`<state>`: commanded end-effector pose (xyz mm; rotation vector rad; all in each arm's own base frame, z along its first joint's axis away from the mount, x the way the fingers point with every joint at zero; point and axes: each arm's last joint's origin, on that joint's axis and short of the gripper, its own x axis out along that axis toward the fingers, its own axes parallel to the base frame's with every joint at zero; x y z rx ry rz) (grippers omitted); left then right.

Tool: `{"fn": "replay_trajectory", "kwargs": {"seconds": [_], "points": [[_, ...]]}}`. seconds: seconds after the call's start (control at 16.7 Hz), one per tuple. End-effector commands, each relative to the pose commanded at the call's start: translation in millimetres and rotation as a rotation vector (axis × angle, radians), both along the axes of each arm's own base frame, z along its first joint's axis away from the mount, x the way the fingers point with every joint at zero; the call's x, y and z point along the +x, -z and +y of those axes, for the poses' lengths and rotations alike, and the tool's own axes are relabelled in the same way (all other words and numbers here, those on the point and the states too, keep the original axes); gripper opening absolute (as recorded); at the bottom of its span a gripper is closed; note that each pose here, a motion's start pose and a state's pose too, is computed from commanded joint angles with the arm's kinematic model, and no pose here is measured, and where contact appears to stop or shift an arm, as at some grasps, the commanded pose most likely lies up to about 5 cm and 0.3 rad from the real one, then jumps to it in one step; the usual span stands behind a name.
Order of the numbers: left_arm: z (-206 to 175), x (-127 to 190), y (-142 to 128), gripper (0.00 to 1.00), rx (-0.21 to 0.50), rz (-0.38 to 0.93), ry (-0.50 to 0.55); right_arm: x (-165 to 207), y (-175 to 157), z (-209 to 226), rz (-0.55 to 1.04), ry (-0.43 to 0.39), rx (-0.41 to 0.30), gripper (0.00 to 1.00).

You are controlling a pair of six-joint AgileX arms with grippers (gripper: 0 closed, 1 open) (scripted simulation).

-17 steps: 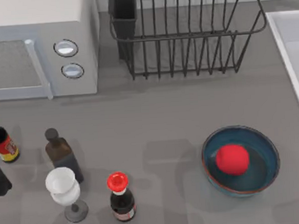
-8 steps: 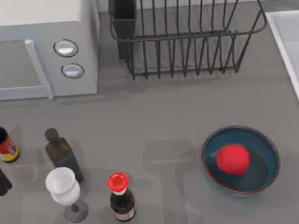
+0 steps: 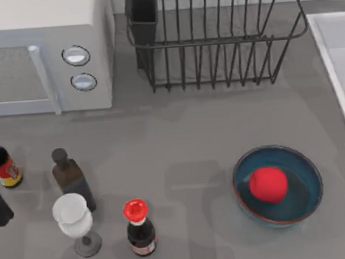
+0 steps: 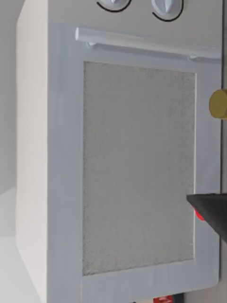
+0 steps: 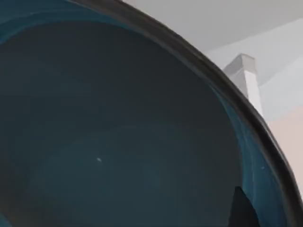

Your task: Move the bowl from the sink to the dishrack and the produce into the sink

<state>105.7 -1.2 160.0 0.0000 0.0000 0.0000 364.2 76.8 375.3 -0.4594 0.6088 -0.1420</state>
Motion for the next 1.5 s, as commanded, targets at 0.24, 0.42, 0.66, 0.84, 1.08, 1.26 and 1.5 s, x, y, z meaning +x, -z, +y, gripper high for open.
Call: {"fn": "replay_trajectory", "kwargs": {"seconds": [0.24, 0.42, 0.66, 0.84, 1.08, 1.26, 1.5], "points": [[0.0, 0.0, 0.0, 1.0, 0.0, 0.0, 0.0, -30.7, -21.3, 124.0, -0.371, -0.118, 0.2, 0.0], [0.0, 0.0, 0.0, 1.0, 0.0, 0.0, 0.0, -63.3, -35.1, 170.5, -0.531, -0.143, 0.36, 0.0], [0.0, 0.0, 0.0, 1.0, 0.0, 0.0, 0.0, -81.9, -43.7, 186.6, -0.611, -0.132, 0.456, 0.0], [0.0, 0.0, 0.0, 1.0, 0.0, 0.0, 0.0, -81.9, -43.7, 186.6, -0.611, -0.132, 0.456, 0.0], [0.0, 0.0, 0.0, 1.0, 0.0, 0.0, 0.0, -72.1, -32.3, 190.0, -0.606, -0.132, 0.452, 0.0], [0.0, 0.0, 0.0, 1.0, 0.0, 0.0, 0.0, -49.4, 0.9, 198.5, -0.603, -0.132, 0.45, 0.0], [0.0, 0.0, 0.0, 1.0, 0.0, 0.0, 0.0, -14.6, 64.4, 203.6, -0.61, -0.133, 0.458, 0.0]]}}
